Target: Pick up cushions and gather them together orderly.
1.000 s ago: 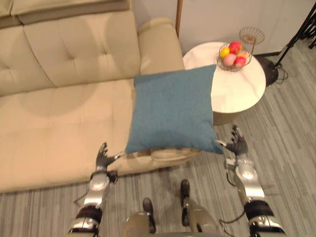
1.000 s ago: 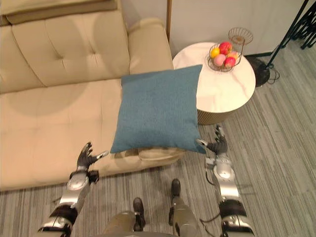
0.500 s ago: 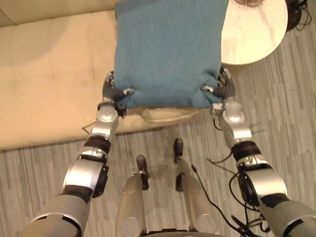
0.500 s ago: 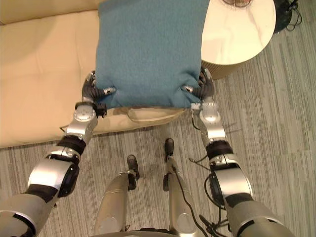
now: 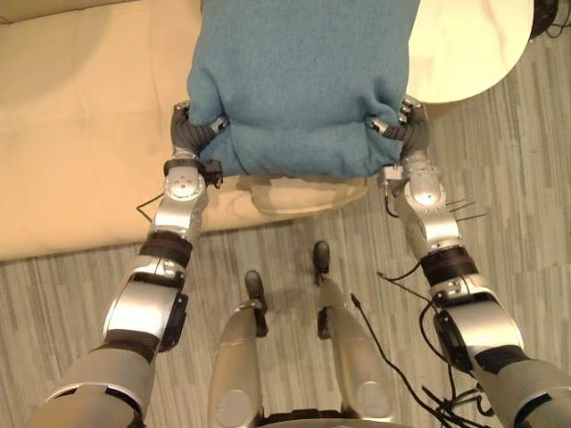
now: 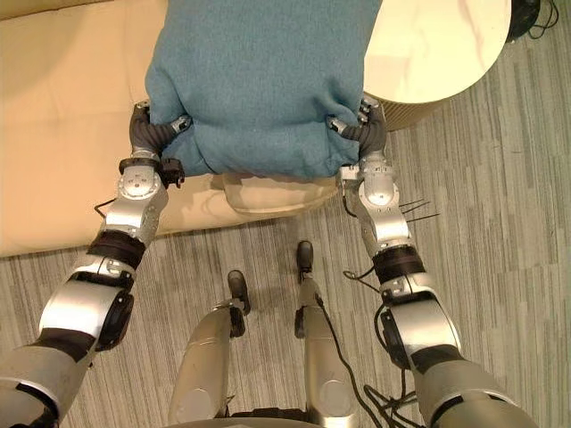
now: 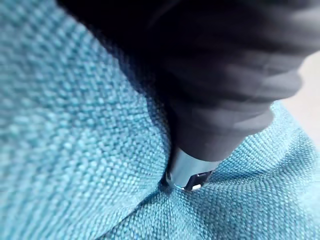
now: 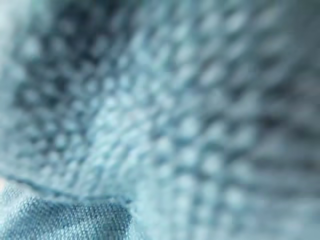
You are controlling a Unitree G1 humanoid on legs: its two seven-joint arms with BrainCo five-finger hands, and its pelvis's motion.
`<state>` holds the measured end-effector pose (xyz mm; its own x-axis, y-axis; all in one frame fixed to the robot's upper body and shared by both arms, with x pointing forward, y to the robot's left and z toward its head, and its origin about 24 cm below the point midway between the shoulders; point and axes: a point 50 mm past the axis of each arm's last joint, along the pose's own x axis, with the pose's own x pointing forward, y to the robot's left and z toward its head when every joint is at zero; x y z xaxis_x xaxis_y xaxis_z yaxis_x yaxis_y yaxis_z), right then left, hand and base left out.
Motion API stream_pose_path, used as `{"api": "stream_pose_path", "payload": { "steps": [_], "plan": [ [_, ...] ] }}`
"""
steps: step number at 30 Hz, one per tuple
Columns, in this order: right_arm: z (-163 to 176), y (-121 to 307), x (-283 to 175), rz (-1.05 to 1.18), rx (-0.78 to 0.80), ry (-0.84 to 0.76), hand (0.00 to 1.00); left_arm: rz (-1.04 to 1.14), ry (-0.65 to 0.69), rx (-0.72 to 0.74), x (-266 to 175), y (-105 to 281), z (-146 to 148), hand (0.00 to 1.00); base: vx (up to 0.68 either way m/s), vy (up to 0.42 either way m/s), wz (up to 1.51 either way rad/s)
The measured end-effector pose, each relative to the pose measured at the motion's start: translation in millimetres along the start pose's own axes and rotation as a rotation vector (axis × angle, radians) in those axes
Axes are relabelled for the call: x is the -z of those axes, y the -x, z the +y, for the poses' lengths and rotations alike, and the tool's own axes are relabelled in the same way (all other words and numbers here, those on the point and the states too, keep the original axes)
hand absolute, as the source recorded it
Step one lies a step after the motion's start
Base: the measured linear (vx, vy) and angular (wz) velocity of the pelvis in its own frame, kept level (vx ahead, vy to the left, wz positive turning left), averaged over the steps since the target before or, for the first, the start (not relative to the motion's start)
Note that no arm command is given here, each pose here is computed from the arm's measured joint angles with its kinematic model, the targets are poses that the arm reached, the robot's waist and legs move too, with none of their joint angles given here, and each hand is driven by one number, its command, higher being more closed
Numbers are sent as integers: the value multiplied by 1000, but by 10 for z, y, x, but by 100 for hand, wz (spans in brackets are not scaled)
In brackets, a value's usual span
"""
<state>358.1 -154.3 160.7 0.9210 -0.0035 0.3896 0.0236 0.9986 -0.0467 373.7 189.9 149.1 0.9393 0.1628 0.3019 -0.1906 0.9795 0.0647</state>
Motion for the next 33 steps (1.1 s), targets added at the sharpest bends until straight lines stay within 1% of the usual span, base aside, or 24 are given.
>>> {"api": "stream_pose_path", "payload": {
  "steps": [5,7,8,10,13,16,20,24,27,28,29,31,33],
  "plan": [
    [13,381,125,15,-3,-3,100,59,80,7,288,472,-100,100,45,2,4],
    [42,658,197,39,6,-44,100,122,124,-3,471,817,-117,100,38,16,6],
    [47,721,212,46,8,-54,100,136,133,-5,507,897,-118,100,47,15,6],
    [69,931,251,68,8,-68,100,184,159,-18,603,1202,-92,100,40,18,1],
    [106,1128,246,69,-7,-88,100,216,202,-44,614,1546,-57,100,19,28,-18],
    [182,1199,202,49,-38,-113,100,220,215,-66,611,1690,-10,100,-25,26,-34],
    [211,1198,144,8,-52,-102,100,203,223,-69,593,1692,-9,100,-135,15,-7],
    [208,1237,175,22,-57,-85,100,221,230,-55,621,1738,-1,100,-166,-132,72],
    [226,1225,170,10,-96,-58,100,222,248,-62,620,1740,1,100,-204,-294,94],
    [186,1198,187,12,-109,-27,100,231,273,-71,628,1757,-29,100,-205,-202,73],
    [168,1192,230,29,-111,-13,100,236,281,-72,633,1773,-39,100,-297,-252,87],
    [94,1264,481,154,-100,29,100,266,300,-67,670,1840,-54,100,-284,-266,99],
    [4,1286,556,196,-85,61,100,269,320,-36,659,1848,-130,100,-280,-181,133]
  ]
}}
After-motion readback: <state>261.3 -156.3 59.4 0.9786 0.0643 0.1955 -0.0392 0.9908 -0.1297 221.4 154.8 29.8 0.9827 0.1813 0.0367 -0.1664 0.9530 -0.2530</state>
